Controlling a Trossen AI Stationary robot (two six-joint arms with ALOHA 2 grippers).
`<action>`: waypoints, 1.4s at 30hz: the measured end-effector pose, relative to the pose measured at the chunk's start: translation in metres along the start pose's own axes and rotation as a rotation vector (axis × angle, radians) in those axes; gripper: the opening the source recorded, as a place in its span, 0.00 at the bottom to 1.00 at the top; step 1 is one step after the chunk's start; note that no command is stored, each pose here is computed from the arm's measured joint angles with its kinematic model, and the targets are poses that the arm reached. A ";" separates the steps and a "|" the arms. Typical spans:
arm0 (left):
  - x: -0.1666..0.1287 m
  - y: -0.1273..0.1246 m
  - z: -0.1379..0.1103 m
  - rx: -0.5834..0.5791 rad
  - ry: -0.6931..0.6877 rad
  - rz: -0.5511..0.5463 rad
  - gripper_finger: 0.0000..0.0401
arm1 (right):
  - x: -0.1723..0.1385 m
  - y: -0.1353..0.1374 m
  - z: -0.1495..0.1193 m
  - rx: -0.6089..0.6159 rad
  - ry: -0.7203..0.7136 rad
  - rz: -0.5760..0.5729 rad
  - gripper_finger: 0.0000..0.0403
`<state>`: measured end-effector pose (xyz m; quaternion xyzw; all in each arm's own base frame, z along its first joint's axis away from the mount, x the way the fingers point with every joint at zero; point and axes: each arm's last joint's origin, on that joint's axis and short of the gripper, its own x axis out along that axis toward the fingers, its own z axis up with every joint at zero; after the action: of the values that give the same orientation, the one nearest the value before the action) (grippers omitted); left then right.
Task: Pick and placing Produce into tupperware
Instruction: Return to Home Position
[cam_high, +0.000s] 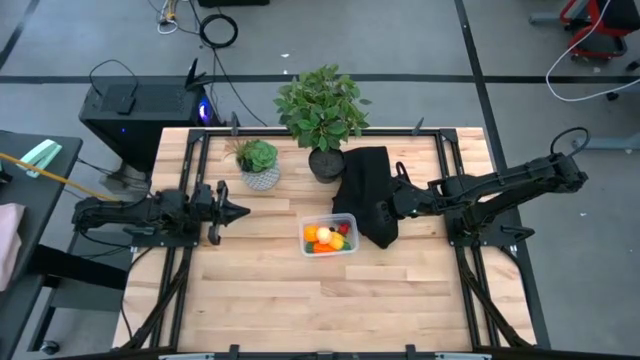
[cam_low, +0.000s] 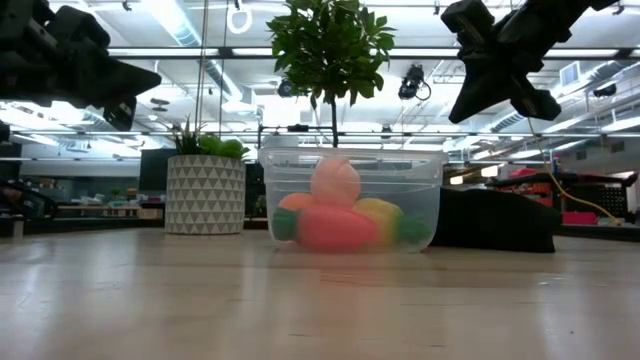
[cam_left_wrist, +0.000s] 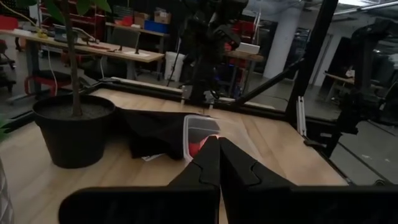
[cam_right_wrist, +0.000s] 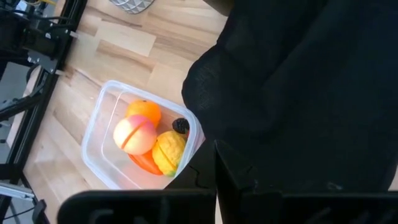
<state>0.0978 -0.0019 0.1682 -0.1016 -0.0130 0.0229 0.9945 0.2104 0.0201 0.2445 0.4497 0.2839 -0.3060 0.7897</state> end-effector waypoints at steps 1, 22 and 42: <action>0.000 0.000 0.000 -0.008 0.001 -0.002 0.01 | 0.000 0.000 0.000 -0.009 0.000 0.000 0.01; 0.000 -0.001 0.005 -0.073 -0.055 -0.015 0.07 | -0.090 -0.026 0.033 -0.256 -0.351 0.249 0.00; 0.000 -0.001 0.006 -0.074 -0.064 -0.019 0.08 | -0.102 -0.100 0.009 -0.320 -0.540 0.583 0.00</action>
<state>0.0976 -0.0020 0.1741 -0.1372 -0.0464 0.0162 0.9893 0.0718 -0.0055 0.2683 0.2867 -0.0280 -0.1286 0.9489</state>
